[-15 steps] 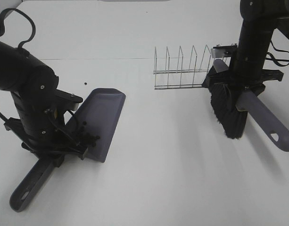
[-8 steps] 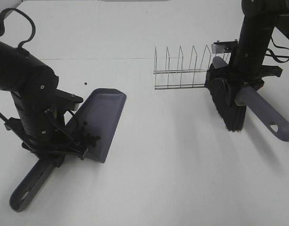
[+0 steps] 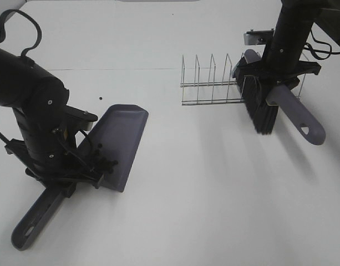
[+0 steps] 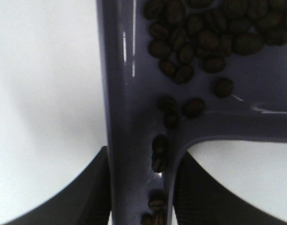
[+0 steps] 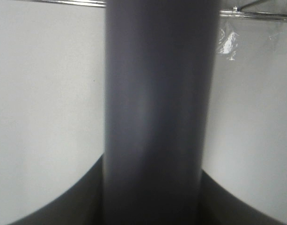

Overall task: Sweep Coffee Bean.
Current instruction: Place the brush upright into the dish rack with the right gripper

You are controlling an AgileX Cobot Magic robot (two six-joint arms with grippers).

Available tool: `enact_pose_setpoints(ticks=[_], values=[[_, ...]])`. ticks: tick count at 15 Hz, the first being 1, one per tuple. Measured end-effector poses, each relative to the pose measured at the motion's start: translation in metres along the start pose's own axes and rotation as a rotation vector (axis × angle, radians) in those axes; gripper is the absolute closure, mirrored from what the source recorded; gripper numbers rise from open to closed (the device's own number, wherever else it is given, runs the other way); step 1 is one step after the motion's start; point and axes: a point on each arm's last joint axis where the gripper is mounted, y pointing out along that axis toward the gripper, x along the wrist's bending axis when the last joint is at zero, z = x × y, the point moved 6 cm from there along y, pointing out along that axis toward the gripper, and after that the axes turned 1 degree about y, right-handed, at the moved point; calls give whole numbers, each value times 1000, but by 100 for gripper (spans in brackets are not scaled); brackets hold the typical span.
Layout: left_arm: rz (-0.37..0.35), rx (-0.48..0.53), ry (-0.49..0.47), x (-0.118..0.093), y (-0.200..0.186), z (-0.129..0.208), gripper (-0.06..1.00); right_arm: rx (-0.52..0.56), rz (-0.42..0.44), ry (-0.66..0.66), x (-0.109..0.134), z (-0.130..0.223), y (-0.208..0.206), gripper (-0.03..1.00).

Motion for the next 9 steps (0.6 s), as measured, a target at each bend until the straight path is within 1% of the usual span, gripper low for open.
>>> enact_pose_setpoints(ticks=[3, 6, 9], values=[[3, 3, -4, 0, 0, 0, 63, -30, -3, 18, 1, -10, -3, 68], [3, 4, -4, 0, 0, 1, 63, -54, -30, 33, 5, -17, -5, 68], [3, 7, -6, -1, 0, 1, 63, -36, -48, 52, 7, -19, 5, 68]])
